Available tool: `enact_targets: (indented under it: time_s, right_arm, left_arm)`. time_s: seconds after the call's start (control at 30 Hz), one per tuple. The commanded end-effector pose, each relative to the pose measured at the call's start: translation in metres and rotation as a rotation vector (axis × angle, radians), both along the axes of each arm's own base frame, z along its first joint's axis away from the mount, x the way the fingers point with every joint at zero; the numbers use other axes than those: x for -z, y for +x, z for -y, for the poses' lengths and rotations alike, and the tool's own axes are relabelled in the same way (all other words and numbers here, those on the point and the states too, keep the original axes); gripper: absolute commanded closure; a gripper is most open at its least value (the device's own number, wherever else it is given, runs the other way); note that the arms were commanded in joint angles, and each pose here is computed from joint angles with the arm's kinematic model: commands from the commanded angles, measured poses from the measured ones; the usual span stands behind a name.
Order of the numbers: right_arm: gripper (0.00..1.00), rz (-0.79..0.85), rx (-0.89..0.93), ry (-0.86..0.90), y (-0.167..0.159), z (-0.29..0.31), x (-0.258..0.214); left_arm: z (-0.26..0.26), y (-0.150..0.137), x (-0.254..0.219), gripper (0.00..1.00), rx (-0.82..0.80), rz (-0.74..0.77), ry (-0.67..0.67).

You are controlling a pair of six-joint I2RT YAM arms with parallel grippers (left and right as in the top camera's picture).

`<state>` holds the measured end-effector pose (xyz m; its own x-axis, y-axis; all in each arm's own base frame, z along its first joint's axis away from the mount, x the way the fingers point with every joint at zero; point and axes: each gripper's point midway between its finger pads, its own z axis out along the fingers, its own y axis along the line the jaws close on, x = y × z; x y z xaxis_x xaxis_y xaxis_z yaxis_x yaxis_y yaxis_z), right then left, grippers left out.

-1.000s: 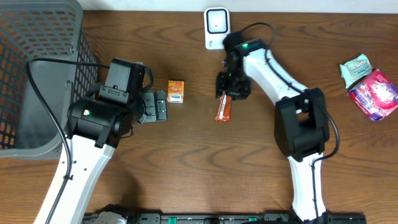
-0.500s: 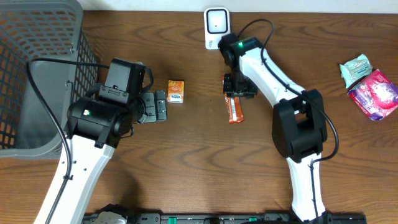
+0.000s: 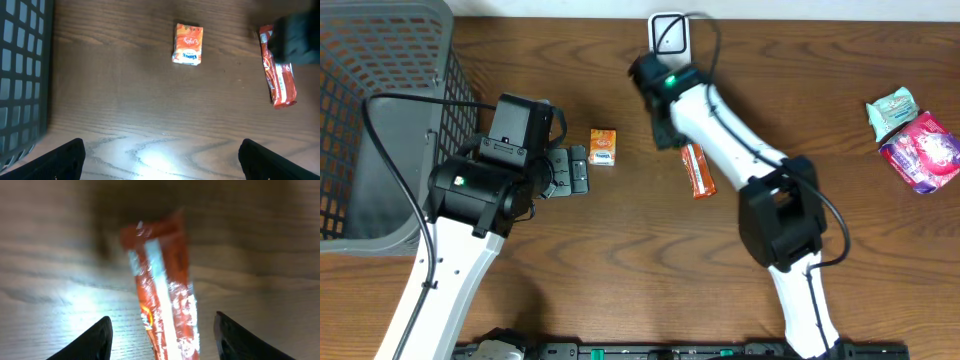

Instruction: Scan the item barcode

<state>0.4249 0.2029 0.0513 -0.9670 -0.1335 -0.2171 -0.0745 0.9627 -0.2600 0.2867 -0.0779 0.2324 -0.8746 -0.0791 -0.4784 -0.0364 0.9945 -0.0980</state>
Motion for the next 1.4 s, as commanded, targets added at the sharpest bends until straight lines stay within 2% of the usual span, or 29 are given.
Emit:
enact_targets:
  time_s: [0.0, 0.3, 0.43, 0.63, 0.77, 0.87, 0.93, 1.13, 1.23, 1.37]
  right_arm:
    - [0.4, 0.013, -0.04, -0.104, -0.004, 0.013, 0.014]
    - [0.41, 0.053, -0.11, -0.09, 0.004, 0.013, 0.05]
    - [0.46, 0.034, -0.1, -0.079, -0.002, 0.021, 0.067]
    - [0.88, -0.061, -0.064, 0.015, -0.016, 0.031, 0.09]
    - [0.99, -0.121, -0.03, 0.14, -0.018, 0.03, 0.091]
    - [0.99, -0.186, 0.002, 0.291, -0.016, 0.025, 0.083]
    - [0.99, -0.239, -0.016, 0.464, -0.013, 0.012, 0.07]
    - [0.99, -0.341, -0.123, 1.226, -0.005, -0.029, -0.015]
    - [0.99, -0.338, -0.092, 1.36, 0.001, -0.014, -0.031]
    - [0.99, -0.366, -0.015, 1.393, -0.006, 0.004, -0.018]
  left_arm:
    - [-0.003, 0.001, 0.0, 0.02, -0.005, -0.001, 0.011]
    - [-0.003, 0.001, 0.0, 0.02, -0.005, -0.001, 0.011]
    - [-0.003, 0.001, 0.0, 0.02, -0.005, -0.001, 0.011]
    - [-0.003, 0.001, 0.0, 0.02, -0.005, -0.001, 0.011]
    - [-0.003, 0.001, 0.0, 0.02, -0.005, -0.001, 0.011]
    - [-0.003, 0.001, 0.0, 0.02, -0.005, -0.001, 0.011]
    - [-0.003, 0.001, 0.0, 0.02, -0.005, -0.001, 0.011]
    - [-0.003, 0.001, 0.001, 0.02, -0.005, -0.002, 0.011]
    - [-0.003, 0.001, 0.001, 0.02, -0.005, -0.002, 0.011]
    - [-0.003, 0.001, 0.0, 0.02, -0.005, -0.001, 0.011]
